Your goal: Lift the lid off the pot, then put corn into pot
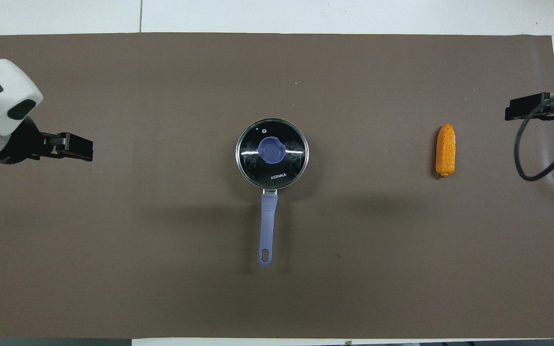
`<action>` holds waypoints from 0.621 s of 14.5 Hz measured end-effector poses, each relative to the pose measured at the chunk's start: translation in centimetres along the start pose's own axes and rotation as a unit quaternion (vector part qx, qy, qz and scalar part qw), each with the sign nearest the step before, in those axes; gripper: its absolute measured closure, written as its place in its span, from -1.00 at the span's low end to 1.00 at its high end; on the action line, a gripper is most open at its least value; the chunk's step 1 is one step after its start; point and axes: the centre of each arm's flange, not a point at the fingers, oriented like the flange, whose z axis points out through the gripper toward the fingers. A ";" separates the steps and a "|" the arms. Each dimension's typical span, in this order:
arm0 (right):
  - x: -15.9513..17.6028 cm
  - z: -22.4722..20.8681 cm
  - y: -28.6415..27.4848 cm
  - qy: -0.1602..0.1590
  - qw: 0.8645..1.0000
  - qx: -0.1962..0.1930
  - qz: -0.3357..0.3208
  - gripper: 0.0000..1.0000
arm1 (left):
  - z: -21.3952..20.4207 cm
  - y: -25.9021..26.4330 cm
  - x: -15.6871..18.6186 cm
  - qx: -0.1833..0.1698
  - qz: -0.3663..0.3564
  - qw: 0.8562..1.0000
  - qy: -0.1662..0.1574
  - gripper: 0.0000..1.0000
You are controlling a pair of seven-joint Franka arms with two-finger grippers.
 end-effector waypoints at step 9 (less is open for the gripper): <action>1.0 19.2 -0.9 -0.014 1.000 0.003 -0.011 -1.00 | 5.7 17.1 1.6 -0.021 0.043 0.999 0.014 -1.00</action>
